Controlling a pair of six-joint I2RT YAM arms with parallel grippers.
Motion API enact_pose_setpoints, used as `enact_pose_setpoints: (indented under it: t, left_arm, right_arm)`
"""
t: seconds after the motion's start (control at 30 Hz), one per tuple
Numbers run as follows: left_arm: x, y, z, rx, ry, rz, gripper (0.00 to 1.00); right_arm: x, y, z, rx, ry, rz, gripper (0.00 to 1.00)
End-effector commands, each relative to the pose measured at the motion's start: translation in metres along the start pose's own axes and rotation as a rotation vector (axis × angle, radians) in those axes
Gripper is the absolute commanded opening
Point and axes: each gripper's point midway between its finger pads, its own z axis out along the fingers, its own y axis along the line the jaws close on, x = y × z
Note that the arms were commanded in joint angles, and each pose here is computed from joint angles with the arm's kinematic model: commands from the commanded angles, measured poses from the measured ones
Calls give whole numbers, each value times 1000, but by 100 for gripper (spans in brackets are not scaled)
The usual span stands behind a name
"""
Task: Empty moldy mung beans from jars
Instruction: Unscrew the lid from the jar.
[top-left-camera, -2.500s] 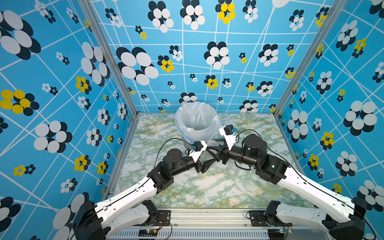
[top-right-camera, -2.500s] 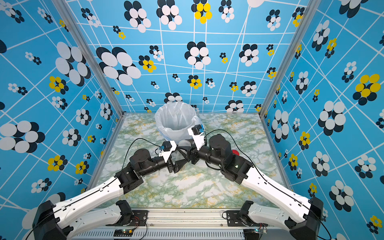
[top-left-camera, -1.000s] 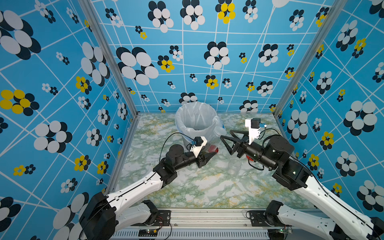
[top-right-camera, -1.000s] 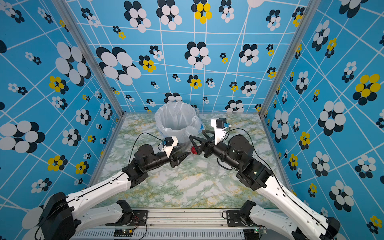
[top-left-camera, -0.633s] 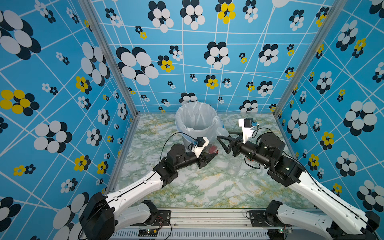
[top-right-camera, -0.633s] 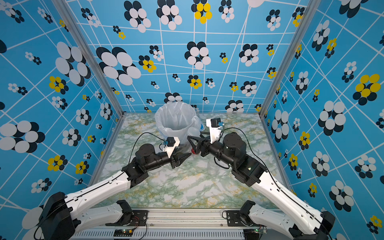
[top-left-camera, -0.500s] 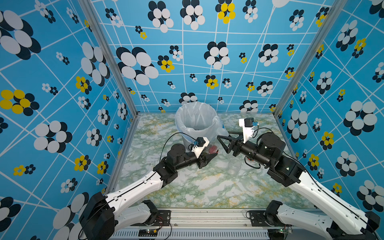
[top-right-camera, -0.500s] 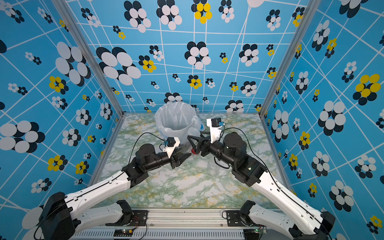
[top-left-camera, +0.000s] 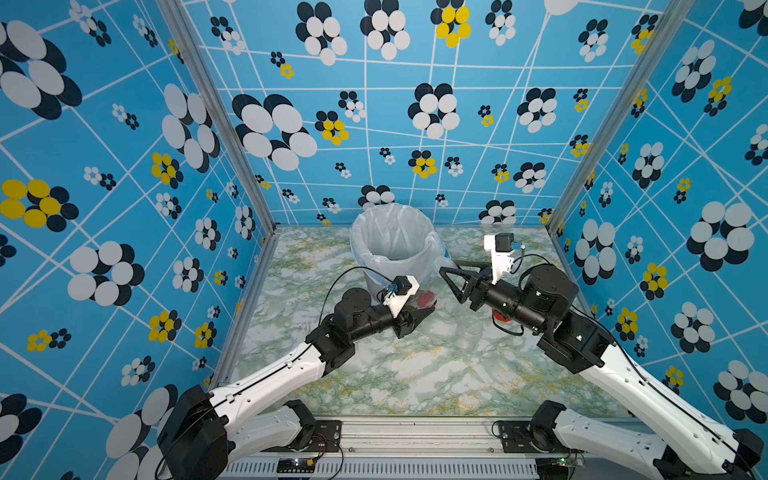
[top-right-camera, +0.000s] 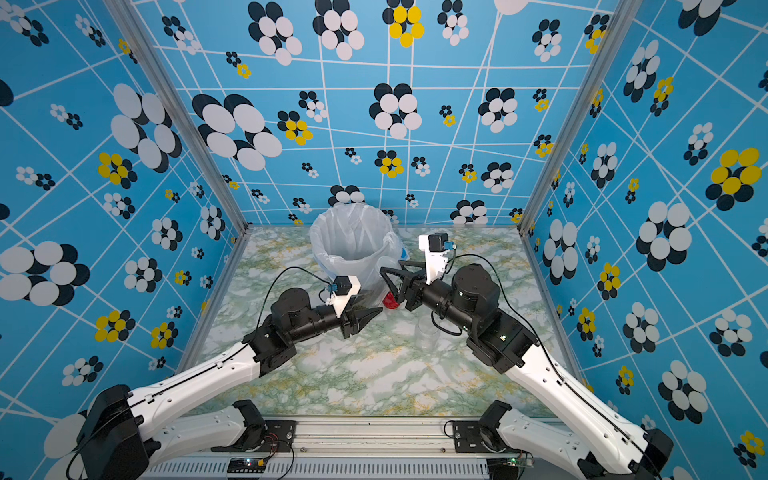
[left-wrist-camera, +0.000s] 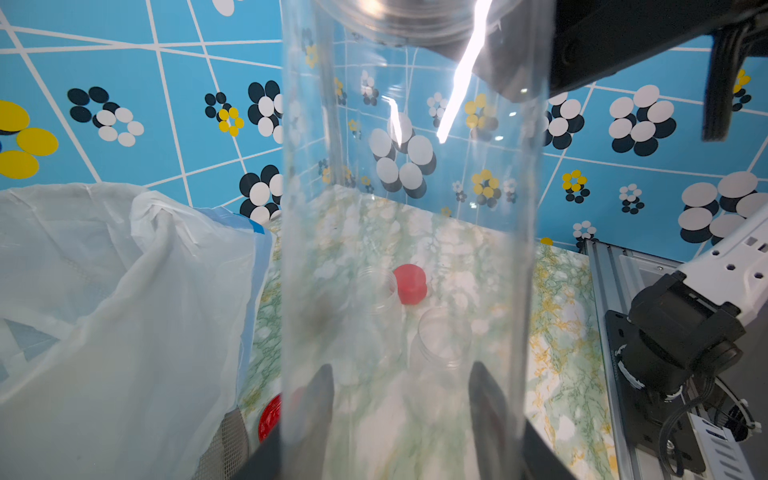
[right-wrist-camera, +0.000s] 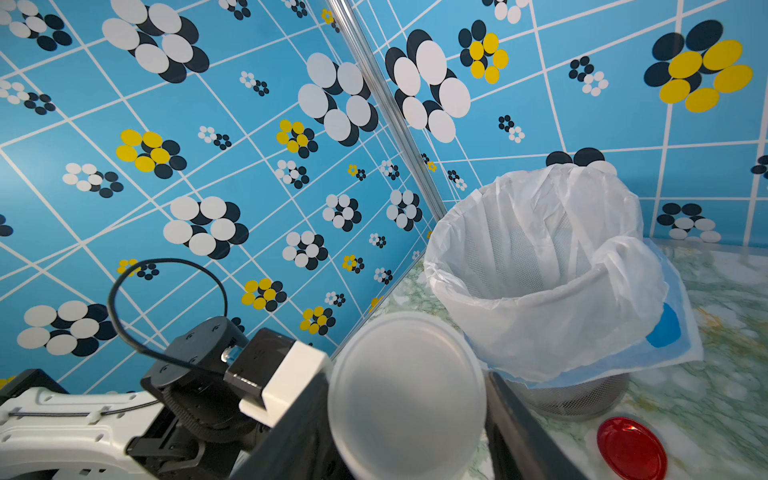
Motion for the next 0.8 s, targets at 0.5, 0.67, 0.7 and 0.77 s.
enact_pose_setpoints:
  t: [0.5,0.67,0.7,0.77]
  left_arm:
    - [-34,-5,-24,170,-61,-36,45]
    - [-35,-3,-26,238,-30,-68,45]
    - [-35,-2,-25,230,-25,-66,45]
    - [-33,4,-21,203,-17,-70,45]
  right_arm:
    - [16,62,-12,-422,103,-254,56]
    - [22,68,-11,-487,189,-309,61]
    - [21,65,-9,-466,190,-309,64]
    - [17,58,-4,-414,181,-297,72]
